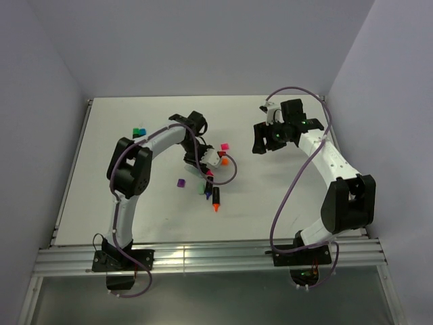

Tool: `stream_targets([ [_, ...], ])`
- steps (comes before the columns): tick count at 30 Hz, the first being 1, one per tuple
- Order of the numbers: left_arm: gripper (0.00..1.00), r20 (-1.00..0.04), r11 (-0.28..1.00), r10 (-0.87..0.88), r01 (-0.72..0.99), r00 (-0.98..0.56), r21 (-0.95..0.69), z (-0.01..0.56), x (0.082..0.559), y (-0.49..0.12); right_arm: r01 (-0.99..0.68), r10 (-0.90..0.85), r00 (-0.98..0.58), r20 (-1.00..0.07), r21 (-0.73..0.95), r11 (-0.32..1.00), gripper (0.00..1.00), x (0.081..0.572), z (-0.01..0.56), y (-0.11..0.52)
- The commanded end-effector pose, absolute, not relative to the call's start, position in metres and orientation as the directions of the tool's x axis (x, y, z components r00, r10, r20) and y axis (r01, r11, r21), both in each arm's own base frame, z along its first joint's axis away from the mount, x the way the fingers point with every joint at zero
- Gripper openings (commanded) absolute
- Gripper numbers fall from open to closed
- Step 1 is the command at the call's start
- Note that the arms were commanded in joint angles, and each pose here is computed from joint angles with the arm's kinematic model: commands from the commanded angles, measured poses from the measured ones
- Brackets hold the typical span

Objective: Insert the pens into the pen caps
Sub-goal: Pick up the pen from the center of the board.

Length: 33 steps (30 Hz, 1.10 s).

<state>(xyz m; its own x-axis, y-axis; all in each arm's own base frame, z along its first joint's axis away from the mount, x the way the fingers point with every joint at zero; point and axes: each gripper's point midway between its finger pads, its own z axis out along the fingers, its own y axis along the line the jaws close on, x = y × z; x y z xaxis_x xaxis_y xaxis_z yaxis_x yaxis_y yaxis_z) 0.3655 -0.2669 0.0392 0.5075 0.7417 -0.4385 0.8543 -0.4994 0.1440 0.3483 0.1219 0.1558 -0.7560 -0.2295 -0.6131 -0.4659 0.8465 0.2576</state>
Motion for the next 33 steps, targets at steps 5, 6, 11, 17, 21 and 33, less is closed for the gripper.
stream_targets([
  [5,0.43,-0.39,-0.526,0.748,0.838,0.536,0.144,0.03,0.367,-0.272,-0.473,-0.234,-0.754,-0.614,0.26,0.842,0.72,0.346,0.156,0.119],
  [6,0.43,-0.385,-0.526,0.753,0.839,0.534,0.136,0.026,0.367,-0.271,-0.473,-0.234,-0.754,-0.614,0.26,0.842,0.72,0.346,0.156,0.119],
  [11,0.42,-0.354,-0.521,0.772,0.845,0.527,0.121,0.017,0.371,-0.267,-0.473,-0.236,-0.754,-0.613,0.258,0.842,0.72,0.346,0.156,0.118],
  [17,0.37,-0.349,-0.53,0.77,0.84,0.534,0.115,0.012,0.37,-0.266,-0.474,-0.234,-0.756,-0.612,0.265,0.839,0.73,0.347,0.156,0.119],
  [21,0.15,-0.393,-0.491,0.776,0.864,0.492,0.113,0.017,0.372,-0.275,-0.475,-0.231,-0.755,-0.614,0.269,0.838,0.75,0.348,0.157,0.12],
  [33,0.0,-0.753,0.092,0.648,0.97,0.112,0.224,0.171,0.424,-0.334,-0.437,-0.001,-0.662,-0.75,0.384,0.813,0.83,0.375,0.24,0.115],
])
